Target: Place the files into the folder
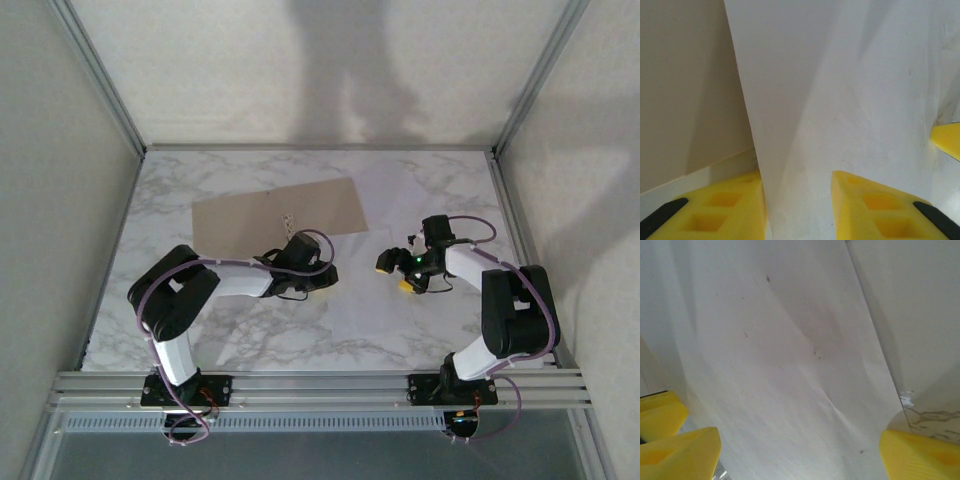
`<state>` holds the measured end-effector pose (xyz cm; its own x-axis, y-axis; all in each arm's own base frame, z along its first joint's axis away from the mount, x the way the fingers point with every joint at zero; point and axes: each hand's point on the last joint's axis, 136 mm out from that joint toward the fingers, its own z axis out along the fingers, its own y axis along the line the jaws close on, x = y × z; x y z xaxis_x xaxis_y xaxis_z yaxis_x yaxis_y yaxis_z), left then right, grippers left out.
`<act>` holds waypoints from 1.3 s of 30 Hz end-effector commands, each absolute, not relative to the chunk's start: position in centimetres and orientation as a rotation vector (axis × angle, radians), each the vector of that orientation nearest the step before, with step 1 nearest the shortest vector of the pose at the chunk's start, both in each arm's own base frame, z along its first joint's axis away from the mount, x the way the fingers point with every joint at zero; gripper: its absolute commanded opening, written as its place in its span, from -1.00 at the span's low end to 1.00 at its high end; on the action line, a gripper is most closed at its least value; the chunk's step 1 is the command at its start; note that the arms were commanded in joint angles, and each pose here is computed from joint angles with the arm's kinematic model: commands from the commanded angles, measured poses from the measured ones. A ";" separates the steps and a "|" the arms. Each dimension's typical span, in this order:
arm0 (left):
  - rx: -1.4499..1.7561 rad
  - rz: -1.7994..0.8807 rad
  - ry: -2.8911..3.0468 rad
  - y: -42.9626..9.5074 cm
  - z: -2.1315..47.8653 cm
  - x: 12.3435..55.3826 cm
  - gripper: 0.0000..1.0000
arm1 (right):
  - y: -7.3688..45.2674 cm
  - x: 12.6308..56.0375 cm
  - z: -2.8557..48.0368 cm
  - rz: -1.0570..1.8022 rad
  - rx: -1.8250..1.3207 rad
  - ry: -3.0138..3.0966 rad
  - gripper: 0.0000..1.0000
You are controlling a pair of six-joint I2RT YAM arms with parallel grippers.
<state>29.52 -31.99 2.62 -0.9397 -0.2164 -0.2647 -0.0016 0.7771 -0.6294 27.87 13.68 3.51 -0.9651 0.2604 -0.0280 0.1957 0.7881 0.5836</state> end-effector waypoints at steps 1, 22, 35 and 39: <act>-0.154 -1.011 2.622 -32.7 3.2 28.9 -0.30 | 13.3 26.3 2.0 0.910 0.413 2.926 0.69; -0.134 -1.040 2.430 -31.8 9.2 30.4 -1.00 | 15.3 27.3 8.0 1.114 0.309 2.778 0.81; 0.097 -1.013 2.234 -29.6 26.1 31.1 -1.00 | 17.8 28.4 23.7 1.435 0.010 2.295 0.90; 0.180 -1.044 2.190 -29.1 31.6 30.3 -1.00 | 18.5 28.1 27.5 1.535 -0.051 2.181 0.90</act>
